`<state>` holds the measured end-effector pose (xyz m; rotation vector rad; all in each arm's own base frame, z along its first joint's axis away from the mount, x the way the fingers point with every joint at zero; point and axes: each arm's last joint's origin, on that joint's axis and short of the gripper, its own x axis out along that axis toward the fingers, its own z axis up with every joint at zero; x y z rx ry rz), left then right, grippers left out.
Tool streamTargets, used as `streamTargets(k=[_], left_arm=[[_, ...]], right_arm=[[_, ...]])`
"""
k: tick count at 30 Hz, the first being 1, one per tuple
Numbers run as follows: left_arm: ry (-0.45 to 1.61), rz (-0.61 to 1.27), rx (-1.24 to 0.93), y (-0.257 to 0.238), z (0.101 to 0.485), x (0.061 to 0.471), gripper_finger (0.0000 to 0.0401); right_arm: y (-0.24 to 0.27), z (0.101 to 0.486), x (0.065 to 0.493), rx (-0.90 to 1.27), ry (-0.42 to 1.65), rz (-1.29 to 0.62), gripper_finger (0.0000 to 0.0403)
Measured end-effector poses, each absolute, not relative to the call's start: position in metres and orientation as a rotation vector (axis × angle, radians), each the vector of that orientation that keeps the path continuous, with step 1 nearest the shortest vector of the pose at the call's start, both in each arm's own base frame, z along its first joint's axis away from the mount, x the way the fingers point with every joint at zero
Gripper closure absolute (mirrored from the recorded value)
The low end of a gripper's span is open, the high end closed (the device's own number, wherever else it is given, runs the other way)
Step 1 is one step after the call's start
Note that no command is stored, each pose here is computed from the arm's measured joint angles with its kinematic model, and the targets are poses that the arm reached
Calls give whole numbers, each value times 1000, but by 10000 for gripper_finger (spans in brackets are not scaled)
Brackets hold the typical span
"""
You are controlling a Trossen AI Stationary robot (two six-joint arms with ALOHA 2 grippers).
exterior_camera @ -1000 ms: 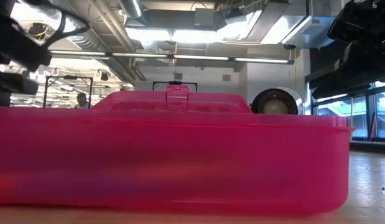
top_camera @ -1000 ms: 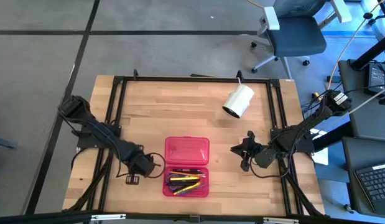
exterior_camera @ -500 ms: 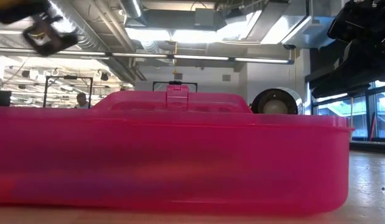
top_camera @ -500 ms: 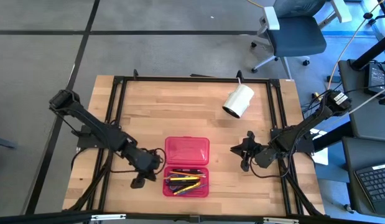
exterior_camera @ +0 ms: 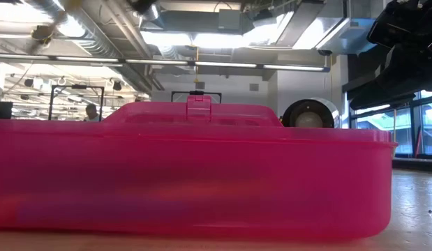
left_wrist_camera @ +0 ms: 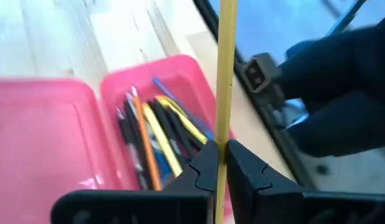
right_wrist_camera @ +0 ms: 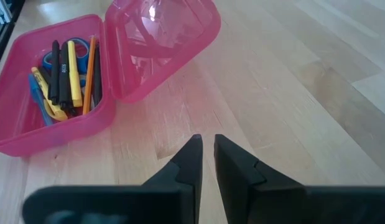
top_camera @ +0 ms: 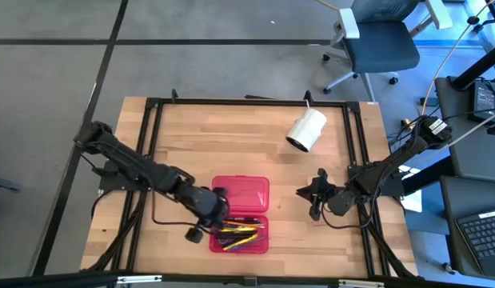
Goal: Pick & place school supplies into a supply box
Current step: Put the yellow pencil into the red supply box, then close the red supply box
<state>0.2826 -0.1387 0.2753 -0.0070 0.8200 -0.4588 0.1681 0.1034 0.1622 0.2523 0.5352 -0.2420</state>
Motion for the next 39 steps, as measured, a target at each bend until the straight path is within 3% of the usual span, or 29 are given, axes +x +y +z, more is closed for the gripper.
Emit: streamTargets(k=[15,24,39], left_arm=[[1052,-450,179,-155,217,357,393],[1174,-377,118,-154,190,363,387],[1167,-367,103,-151,197,361,334]], right_arm=[[103,162,168,255,536,-243,355],[103,162,168,251,537,-241,355],[103,162,168,251,539,-241,355]])
